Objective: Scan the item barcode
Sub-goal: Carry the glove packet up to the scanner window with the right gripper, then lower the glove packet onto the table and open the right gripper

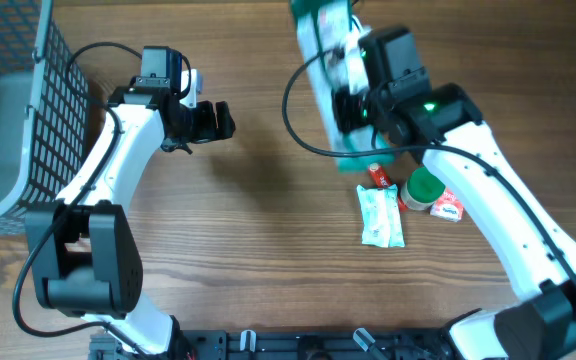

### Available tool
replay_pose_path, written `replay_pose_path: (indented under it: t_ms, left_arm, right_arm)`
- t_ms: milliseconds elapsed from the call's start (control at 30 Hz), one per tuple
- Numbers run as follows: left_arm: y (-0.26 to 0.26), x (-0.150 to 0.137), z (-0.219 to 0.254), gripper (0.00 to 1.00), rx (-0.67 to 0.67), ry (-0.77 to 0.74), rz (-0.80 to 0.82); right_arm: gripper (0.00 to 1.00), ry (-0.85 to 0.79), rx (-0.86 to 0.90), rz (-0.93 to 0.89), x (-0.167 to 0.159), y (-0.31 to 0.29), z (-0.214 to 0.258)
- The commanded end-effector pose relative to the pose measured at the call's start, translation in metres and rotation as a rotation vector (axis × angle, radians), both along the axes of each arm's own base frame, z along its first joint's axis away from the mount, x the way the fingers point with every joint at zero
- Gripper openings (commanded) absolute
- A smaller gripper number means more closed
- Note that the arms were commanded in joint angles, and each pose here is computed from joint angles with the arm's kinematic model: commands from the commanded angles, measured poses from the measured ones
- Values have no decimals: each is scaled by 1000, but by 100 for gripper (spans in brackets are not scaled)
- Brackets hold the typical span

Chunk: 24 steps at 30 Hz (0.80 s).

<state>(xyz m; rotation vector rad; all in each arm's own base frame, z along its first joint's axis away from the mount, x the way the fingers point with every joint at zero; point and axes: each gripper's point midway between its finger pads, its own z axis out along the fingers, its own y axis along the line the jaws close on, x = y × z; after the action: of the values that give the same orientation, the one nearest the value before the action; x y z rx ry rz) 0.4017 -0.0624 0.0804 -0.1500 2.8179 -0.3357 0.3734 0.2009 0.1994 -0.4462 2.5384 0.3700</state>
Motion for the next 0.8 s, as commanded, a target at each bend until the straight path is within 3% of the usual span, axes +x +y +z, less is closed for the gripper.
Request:
replay_pose_path:
  t_ms: [0, 233, 400, 467, 567, 767]
  left_arm:
    - [1, 2, 4, 100, -1, -12, 2]
    - [1, 2, 4, 100, -1, -12, 2]
    - [1, 2, 4, 100, -1, -11, 2]
    - [1, 2, 4, 100, -1, -11, 2]
    - [1, 2, 4, 100, -1, -12, 2]
    - [1, 2, 4, 100, -1, -11, 2]
  right_arm:
    - [5, 299, 157, 37, -44, 27, -35]
    - [8, 474, 118, -111, -63, 16, -92]
    - [9, 500, 129, -173, -67, 14, -113]
    - [15, 505, 89, -193, -72, 6, -125]
    - [39, 486, 34, -222, -72, -6, -136]
    - [48, 479, 7, -233, -72, -11, -140]
